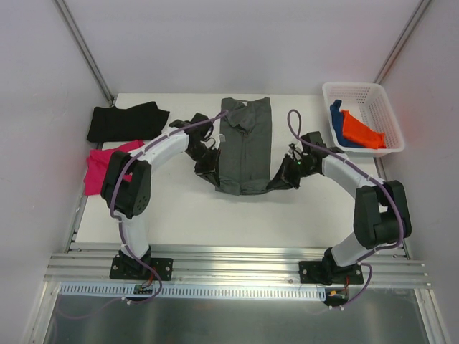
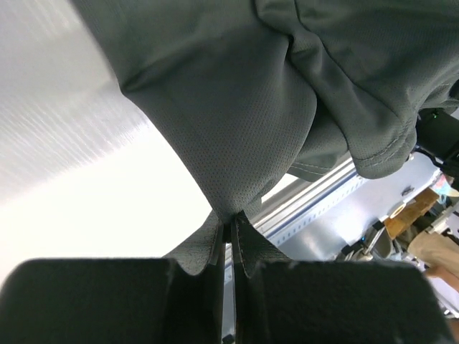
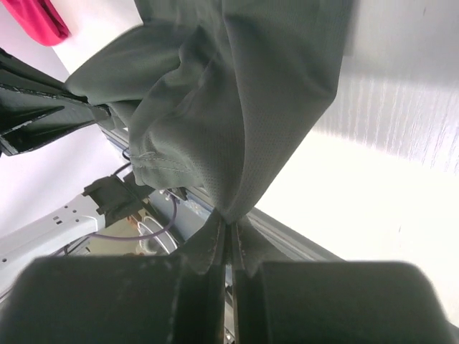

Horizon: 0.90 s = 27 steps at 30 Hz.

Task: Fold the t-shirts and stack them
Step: Fold the folded rectangular tshirt in 1/3 of the way

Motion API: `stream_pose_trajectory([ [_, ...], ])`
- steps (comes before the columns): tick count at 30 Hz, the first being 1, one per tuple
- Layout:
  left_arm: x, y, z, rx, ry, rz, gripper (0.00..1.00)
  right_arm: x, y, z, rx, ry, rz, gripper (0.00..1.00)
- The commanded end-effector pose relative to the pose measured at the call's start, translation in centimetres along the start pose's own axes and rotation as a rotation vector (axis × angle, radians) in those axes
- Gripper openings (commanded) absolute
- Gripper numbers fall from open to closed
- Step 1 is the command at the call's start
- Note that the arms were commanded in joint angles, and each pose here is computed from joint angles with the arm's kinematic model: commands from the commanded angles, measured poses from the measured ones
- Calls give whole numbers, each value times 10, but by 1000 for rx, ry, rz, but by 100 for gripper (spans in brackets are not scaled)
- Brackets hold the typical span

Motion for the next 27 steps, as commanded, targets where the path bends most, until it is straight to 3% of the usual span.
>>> stream_pose_trajectory([
  [1, -9, -1, 10, 46, -17, 24, 0, -18, 23, 12, -60, -80, 79, 0],
  [12, -14, -3, 42, 107, -88, 63, 0, -21, 54, 56, -121, -142, 120, 1],
  [27, -20, 21, 90, 105, -184, 148, 0, -14, 64, 91, -175, -211, 113, 0],
])
Point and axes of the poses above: each gripper's point midway between its finger pads, its own x axis out along the fingers, its own y axis along the line the jaws close on, z = x × y, the point moved 9 cm from there along -x, back along the fingers, and after that the axes turned 8 degrees about x, right-handed, at the moved point
